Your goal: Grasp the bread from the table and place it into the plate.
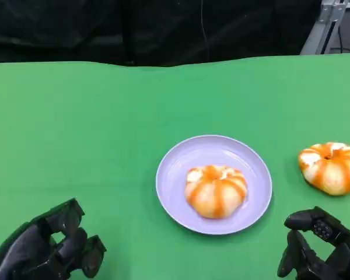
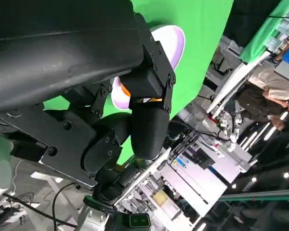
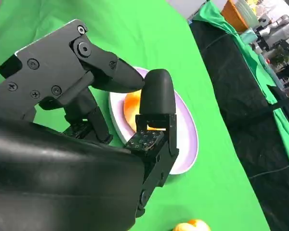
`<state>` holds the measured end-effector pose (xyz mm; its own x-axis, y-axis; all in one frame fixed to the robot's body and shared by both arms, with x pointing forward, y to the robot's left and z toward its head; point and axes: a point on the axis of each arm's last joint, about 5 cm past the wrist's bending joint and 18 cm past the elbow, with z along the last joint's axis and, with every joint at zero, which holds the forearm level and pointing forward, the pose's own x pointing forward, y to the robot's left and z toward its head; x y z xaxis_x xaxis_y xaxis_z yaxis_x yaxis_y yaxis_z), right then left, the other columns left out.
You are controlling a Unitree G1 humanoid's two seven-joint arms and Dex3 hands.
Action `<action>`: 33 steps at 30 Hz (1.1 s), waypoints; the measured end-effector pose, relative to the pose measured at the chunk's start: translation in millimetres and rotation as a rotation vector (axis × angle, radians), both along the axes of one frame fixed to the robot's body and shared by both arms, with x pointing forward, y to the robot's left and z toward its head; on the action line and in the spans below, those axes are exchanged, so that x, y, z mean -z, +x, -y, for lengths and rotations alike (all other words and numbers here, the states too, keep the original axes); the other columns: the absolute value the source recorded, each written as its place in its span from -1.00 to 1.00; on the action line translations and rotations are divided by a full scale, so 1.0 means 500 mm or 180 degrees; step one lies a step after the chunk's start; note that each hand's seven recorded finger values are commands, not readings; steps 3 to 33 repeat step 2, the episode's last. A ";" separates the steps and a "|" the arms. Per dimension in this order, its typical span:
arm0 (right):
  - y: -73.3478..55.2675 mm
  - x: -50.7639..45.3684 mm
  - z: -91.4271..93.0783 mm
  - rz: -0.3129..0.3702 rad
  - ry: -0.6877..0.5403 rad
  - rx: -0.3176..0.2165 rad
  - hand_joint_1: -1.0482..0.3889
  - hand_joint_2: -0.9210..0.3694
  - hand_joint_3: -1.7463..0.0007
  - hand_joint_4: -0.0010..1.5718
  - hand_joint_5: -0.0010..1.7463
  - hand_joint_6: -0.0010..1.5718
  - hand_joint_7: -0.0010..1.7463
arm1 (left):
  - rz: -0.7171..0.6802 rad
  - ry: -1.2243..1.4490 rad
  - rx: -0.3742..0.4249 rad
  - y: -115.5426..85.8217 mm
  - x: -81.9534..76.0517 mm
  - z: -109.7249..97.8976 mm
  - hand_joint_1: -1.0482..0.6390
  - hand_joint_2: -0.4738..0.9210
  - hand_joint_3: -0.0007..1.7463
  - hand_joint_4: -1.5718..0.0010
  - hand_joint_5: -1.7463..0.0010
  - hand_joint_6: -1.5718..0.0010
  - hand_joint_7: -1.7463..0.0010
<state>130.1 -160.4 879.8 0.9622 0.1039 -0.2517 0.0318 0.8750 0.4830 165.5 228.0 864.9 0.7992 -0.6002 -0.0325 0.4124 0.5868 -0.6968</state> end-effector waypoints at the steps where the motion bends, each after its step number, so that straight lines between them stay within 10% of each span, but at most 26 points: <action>1: 0.000 0.000 0.000 0.0000 0.0000 0.0000 0.24 -0.41 -0.24 0.08 1.00 0.02 0.64 | 0.0000 0.0000 0.0001 0.000 0.000 0.000 0.05 0.42 0.37 -0.08 -1.00 -0.02 -0.84; 33: 0.000 0.000 0.000 0.0000 0.0000 0.0000 0.24 -0.41 -0.24 0.08 1.00 0.01 0.64 | -0.0001 0.0000 0.0002 0.000 0.000 0.000 0.05 0.42 0.37 -0.08 -1.00 -0.02 -0.84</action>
